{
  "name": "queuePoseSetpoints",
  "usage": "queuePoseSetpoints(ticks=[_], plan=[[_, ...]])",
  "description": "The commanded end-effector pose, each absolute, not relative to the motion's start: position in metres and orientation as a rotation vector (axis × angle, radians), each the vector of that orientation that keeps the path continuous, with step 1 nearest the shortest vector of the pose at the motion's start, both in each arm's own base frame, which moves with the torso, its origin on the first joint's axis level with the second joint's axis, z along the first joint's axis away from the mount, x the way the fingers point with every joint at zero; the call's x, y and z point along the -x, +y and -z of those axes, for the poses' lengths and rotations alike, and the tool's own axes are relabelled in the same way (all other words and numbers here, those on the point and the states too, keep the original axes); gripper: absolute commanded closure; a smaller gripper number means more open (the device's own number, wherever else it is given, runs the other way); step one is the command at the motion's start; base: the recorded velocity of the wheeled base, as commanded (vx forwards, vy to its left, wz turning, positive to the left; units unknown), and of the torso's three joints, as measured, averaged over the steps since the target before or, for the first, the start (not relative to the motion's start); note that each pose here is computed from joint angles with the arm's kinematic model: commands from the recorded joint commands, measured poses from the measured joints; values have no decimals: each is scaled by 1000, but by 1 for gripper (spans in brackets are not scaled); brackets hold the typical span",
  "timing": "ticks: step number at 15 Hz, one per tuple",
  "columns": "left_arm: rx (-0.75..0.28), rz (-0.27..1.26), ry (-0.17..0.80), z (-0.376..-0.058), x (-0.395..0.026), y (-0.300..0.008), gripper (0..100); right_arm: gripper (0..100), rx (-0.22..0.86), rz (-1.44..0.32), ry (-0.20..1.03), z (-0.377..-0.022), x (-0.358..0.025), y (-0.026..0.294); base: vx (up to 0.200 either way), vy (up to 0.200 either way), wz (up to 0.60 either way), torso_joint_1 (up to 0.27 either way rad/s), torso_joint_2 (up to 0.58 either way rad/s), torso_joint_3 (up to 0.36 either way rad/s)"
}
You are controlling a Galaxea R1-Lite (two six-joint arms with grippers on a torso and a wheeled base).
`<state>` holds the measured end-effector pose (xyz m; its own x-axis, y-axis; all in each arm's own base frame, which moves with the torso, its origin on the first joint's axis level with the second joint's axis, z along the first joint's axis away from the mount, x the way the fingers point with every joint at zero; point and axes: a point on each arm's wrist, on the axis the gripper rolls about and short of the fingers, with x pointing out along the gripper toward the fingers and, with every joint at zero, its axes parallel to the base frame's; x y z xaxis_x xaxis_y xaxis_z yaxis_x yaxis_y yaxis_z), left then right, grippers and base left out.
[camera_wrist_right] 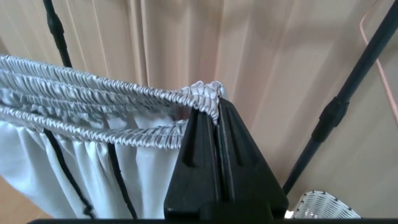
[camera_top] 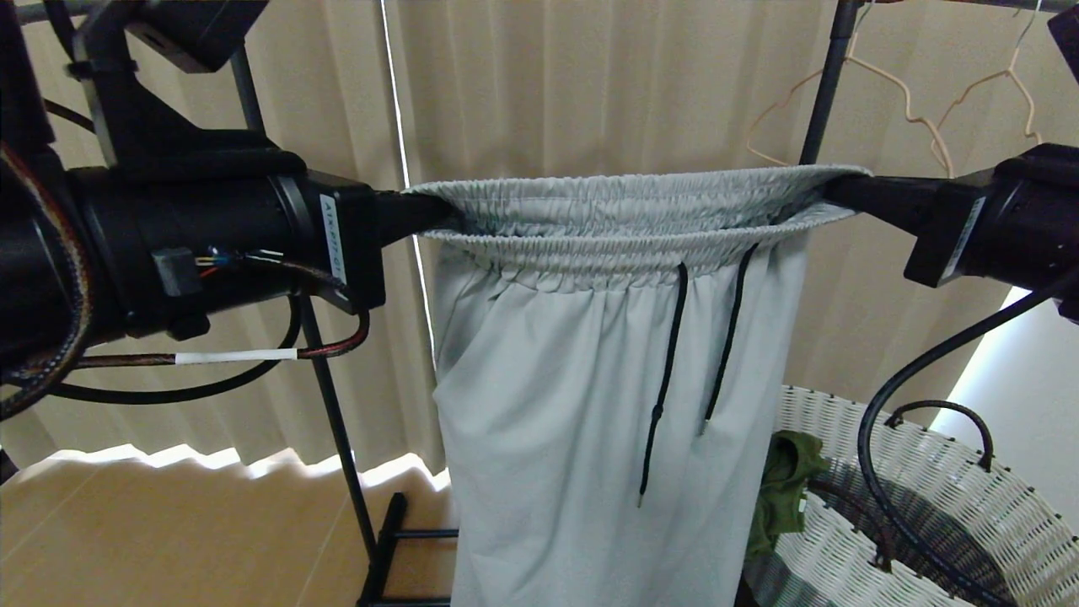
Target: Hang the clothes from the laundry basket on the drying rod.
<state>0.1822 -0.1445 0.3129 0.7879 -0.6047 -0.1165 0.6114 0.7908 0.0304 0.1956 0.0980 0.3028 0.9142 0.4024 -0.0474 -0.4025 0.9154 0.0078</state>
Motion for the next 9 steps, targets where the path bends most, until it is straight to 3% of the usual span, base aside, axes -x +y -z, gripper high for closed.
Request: queuePoseSetpoints(ticks=[1,5,9], plan=[[-67,657,99,-314,-181,-144,100,100,4,-417,57,-301,-200,101,0,0,0,0,0,0],[-65,660,93,-316,-181,-145,100,100,1,-414,45,-304,-197,99,0,0,0,0,0,0],[-58,550,61,-326,-210,-165,100,100,0,-443,54,-316,-161,82,0,0,0,0,0,0]])
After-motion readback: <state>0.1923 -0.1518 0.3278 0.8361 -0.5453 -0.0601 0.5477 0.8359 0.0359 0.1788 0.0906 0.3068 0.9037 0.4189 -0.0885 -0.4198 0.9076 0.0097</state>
